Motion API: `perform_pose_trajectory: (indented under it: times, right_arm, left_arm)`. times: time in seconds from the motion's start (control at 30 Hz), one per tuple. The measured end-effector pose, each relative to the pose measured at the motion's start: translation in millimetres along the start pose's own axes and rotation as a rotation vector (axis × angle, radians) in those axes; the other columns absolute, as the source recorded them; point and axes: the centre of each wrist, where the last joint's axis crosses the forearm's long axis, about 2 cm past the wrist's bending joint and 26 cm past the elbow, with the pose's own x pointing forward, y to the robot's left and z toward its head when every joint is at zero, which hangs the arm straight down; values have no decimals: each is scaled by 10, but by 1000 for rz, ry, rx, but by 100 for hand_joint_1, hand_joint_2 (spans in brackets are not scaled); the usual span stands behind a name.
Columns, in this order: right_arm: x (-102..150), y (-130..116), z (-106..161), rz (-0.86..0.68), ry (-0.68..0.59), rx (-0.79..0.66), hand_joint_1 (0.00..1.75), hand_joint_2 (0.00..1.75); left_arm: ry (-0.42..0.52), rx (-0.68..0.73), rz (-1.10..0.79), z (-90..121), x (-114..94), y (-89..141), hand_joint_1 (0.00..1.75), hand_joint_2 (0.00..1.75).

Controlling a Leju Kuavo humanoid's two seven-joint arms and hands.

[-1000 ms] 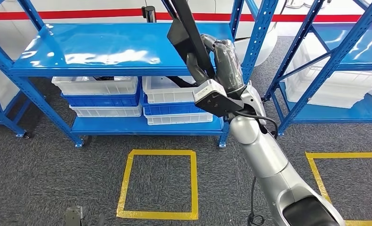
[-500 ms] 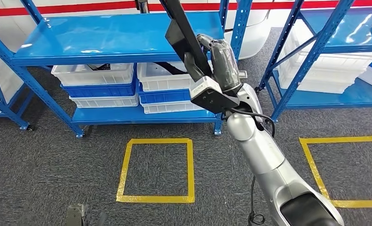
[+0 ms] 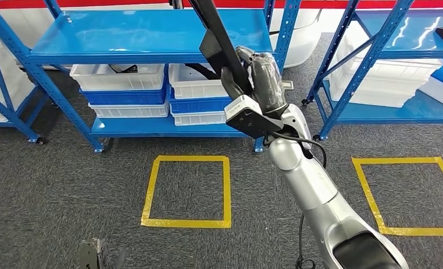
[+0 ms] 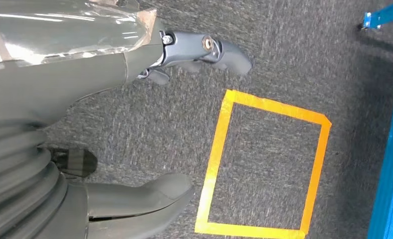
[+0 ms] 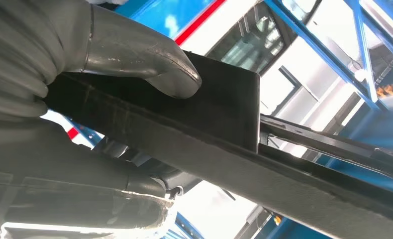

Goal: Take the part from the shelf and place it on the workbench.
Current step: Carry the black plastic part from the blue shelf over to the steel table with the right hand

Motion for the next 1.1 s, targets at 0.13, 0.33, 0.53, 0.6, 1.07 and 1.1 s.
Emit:
perform_pose_trajectory:
  times: [0.13, 0.33, 0.53, 0.6, 1.07, 1.1]
  right_arm:
    - [-21, -12, 12, -1, 15, 4, 175, 175]
    - [-21, -22, -10, -5, 17, 4, 175, 175]
    - [-20, -21, -36, -16, 18, 5, 175, 175]
    - [-15, -16, -51, -23, 17, 4, 175, 175]
    - [-15, 37, -5, -59, -1, -14, 175, 175]
    - [-25, 48, 39, -57, 5, -13, 175, 175]
  left_arm:
    - [3, 2, 4, 6, -7, -1, 0, 175]
    - [7, 5, 8, 22, -26, 1, 0, 175]
    - [10, 19, 11, 67, -77, 33, 0, 175]
    - [10, 23, 15, 75, -86, 35, 0, 175]
    - [3, 39, 14, 132, -150, 99, 0, 175]
    - [3, 38, 13, 137, -156, 100, 0, 175]
